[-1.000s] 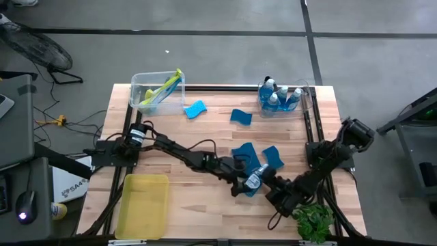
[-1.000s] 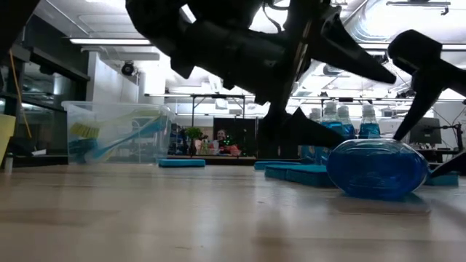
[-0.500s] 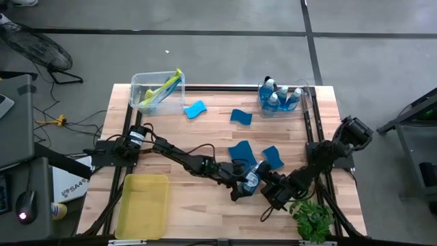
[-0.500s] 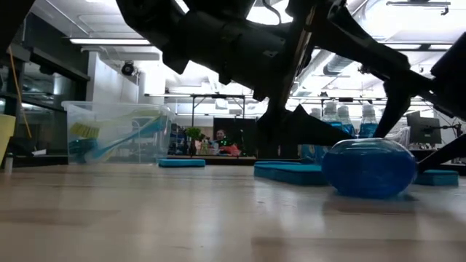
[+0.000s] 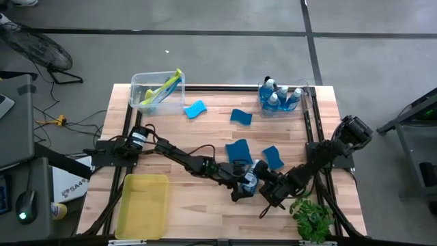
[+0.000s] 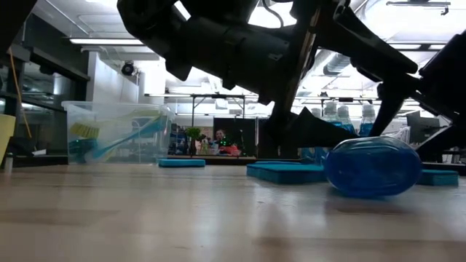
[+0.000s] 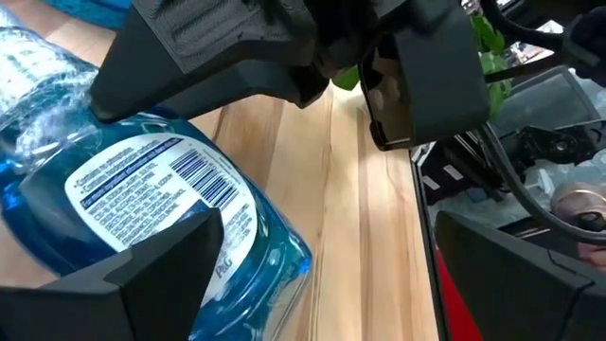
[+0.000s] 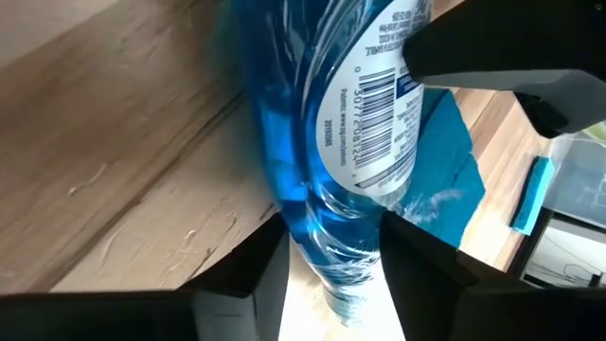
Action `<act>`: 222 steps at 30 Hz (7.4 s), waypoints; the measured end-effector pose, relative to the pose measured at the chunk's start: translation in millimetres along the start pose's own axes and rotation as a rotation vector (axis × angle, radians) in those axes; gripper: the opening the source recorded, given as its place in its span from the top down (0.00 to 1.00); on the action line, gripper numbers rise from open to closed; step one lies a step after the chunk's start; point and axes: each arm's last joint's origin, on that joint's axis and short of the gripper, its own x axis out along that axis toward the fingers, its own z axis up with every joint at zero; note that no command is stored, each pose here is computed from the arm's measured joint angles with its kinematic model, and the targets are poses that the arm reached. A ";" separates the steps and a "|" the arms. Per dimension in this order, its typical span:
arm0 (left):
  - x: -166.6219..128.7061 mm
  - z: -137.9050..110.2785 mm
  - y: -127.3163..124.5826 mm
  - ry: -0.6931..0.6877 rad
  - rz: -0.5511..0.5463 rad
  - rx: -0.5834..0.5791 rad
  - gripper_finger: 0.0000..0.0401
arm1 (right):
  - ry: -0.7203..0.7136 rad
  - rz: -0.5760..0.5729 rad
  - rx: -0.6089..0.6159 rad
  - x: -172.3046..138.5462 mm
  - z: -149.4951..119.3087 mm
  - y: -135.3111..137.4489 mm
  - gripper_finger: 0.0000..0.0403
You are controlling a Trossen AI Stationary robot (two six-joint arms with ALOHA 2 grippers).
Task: Pick & Place Kitchen Sink Supplies
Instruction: Put the soap dispenser into the transparent bin
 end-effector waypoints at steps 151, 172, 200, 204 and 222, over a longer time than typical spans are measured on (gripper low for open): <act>1.0 -1.1 8.0 -0.070 0.129 0.105 0.04 | -0.064 0.533 0.195 42.7 -67.4 -64.9 0.58; 1.7 0.5 6.3 -0.086 0.118 0.103 0.04 | -0.017 0.535 0.221 36.6 -71.8 -64.4 0.67; 3.8 47.4 -29.6 0.105 0.352 0.229 0.04 | 0.326 0.435 0.122 4.3 -92.2 -77.2 0.67; 1.3 53.0 -36.2 0.128 0.365 0.254 0.04 | 0.372 0.397 0.042 -6.2 -87.3 -87.2 0.67; -25.1 47.6 -74.7 0.089 0.477 0.372 0.04 | 0.447 0.337 -0.053 -26.1 -81.2 -109.2 0.67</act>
